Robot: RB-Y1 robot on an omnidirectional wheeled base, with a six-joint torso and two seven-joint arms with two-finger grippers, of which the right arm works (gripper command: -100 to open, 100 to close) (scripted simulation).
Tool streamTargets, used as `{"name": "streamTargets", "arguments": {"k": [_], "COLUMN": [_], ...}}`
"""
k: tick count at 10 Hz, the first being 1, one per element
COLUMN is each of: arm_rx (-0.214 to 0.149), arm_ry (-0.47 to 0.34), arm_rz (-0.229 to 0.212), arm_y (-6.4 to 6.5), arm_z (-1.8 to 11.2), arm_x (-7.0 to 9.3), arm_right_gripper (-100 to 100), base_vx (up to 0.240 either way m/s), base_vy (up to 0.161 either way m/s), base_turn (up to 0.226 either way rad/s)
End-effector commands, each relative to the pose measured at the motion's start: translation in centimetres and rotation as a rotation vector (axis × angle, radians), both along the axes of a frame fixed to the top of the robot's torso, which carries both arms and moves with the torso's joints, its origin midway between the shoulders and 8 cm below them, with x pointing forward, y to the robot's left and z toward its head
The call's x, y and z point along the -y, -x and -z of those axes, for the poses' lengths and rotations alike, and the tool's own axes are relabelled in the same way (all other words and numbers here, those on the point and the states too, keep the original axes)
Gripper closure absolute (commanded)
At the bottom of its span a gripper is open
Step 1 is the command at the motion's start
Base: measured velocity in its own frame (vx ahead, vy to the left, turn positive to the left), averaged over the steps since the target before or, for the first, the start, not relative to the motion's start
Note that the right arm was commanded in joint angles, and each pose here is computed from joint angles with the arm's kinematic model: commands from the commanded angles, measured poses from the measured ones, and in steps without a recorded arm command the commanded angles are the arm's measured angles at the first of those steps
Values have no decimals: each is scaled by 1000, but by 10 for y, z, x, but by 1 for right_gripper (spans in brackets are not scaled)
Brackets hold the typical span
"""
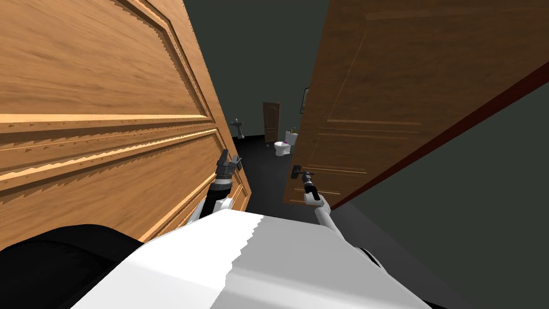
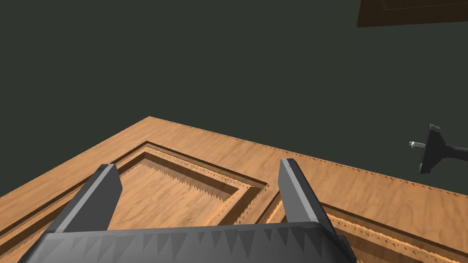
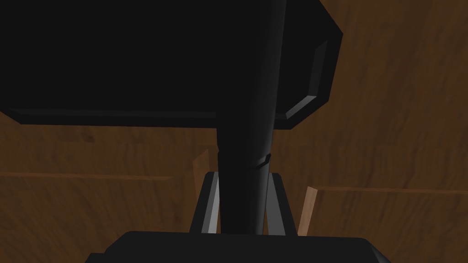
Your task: Push the door open
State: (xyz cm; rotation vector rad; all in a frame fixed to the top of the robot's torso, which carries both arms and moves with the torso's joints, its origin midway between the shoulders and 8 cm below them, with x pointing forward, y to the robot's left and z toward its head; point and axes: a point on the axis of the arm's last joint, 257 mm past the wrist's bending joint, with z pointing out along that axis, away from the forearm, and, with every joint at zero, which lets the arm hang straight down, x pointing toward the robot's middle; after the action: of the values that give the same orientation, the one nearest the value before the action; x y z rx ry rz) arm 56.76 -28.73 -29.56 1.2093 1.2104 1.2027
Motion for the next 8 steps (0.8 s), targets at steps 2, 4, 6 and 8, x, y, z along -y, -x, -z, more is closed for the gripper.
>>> {"name": "streamTargets", "arguments": {"k": [2,4,6,8], "arm_rx": [3,3,6,8], "arm_ry": [-3,1,4,5], "arm_rz": [20,29,42,59], "arm_y": [-7,-6,-8,-9], "arm_z": [-3,-3,-4,-5], "arm_x": [0,1,-4,-12], "arm_right_gripper": [100,100,100,100], "base_vx": [167,108,197,188], "base_vy": [88,15,40,33], "base_turn": [-64,-53,-131,-136]}}
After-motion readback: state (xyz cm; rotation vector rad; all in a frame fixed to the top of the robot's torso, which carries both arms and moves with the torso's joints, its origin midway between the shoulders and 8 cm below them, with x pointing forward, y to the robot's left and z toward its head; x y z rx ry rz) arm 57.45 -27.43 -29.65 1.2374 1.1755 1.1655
